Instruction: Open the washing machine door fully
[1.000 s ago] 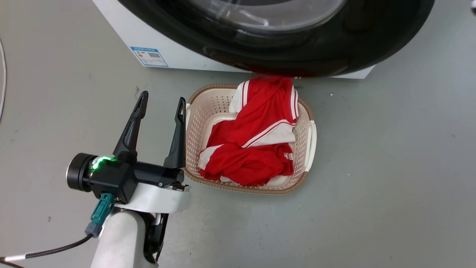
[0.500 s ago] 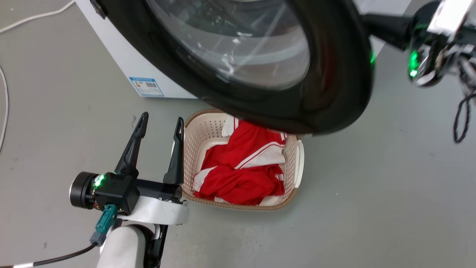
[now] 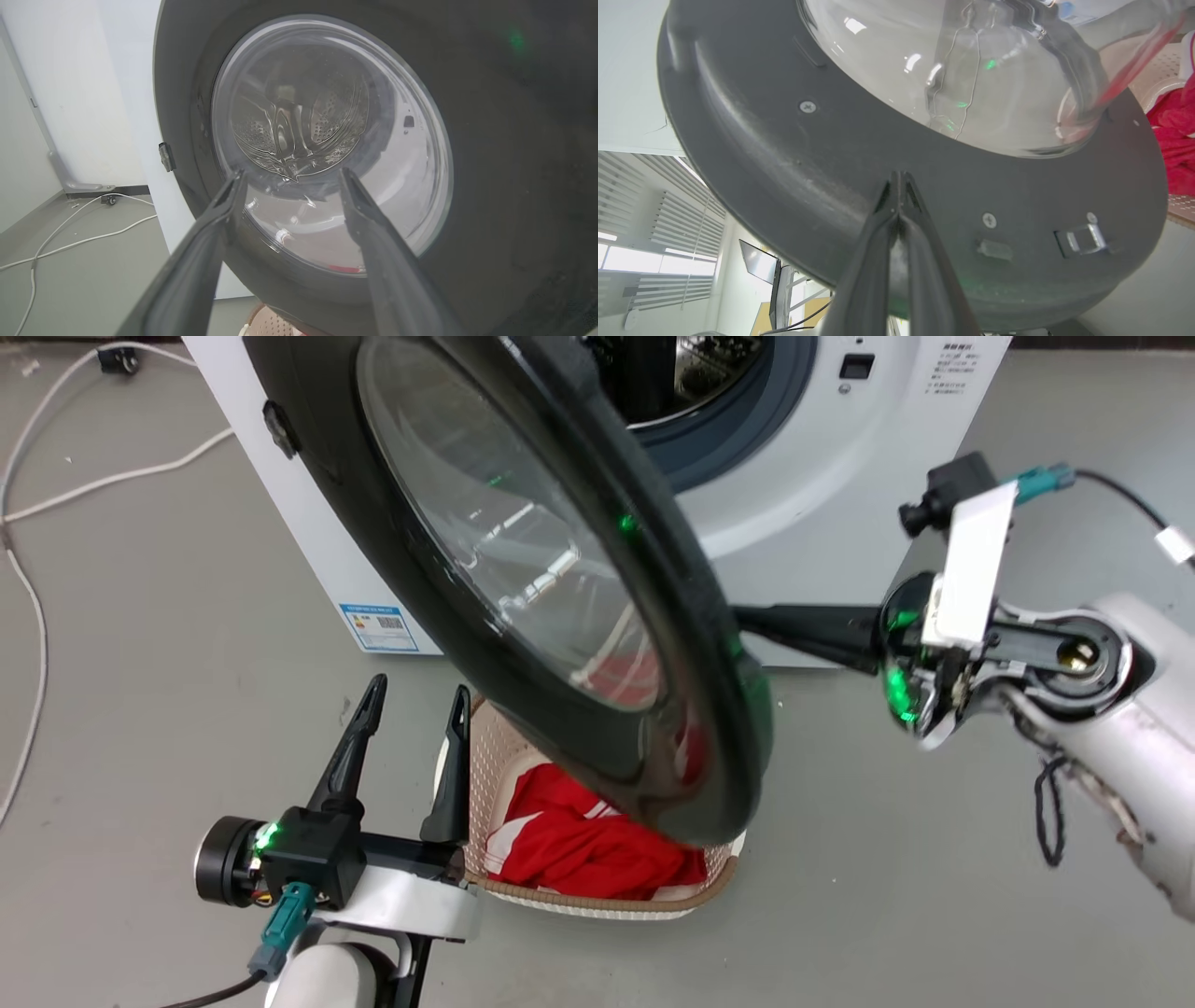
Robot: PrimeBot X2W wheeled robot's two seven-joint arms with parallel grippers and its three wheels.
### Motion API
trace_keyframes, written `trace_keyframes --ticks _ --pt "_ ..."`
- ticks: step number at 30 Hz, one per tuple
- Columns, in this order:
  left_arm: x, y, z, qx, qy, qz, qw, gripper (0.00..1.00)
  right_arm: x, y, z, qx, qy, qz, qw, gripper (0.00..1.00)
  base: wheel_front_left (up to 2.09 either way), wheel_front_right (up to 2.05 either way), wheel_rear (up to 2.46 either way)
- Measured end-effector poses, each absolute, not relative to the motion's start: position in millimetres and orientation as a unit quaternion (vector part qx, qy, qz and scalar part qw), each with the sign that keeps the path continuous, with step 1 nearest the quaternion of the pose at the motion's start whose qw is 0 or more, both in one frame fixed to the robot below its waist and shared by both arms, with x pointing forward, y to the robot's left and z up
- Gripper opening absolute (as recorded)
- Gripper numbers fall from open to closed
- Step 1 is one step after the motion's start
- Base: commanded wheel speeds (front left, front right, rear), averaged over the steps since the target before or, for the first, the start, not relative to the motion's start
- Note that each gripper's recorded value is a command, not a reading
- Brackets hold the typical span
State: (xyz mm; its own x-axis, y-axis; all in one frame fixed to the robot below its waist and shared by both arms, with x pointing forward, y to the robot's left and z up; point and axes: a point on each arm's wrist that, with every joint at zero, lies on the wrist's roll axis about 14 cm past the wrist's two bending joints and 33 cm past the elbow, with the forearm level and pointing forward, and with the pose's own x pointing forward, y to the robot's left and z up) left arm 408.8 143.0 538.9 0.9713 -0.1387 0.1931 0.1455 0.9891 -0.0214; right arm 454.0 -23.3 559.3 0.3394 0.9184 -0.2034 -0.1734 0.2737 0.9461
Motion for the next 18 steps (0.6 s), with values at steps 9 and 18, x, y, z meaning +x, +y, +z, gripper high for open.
trace_keyframes --ticks 9,18 --pt "392 146 544 -0.019 -0.100 -0.065 0.993 1.00 404 14 572 0.445 0.420 0.452 0.650 0.00 0.00 0.00 0.00" --pt "385 148 546 -0.019 -0.102 -0.061 0.993 1.00 382 37 579 0.465 0.409 0.466 0.632 0.00 0.00 0.00 0.00"
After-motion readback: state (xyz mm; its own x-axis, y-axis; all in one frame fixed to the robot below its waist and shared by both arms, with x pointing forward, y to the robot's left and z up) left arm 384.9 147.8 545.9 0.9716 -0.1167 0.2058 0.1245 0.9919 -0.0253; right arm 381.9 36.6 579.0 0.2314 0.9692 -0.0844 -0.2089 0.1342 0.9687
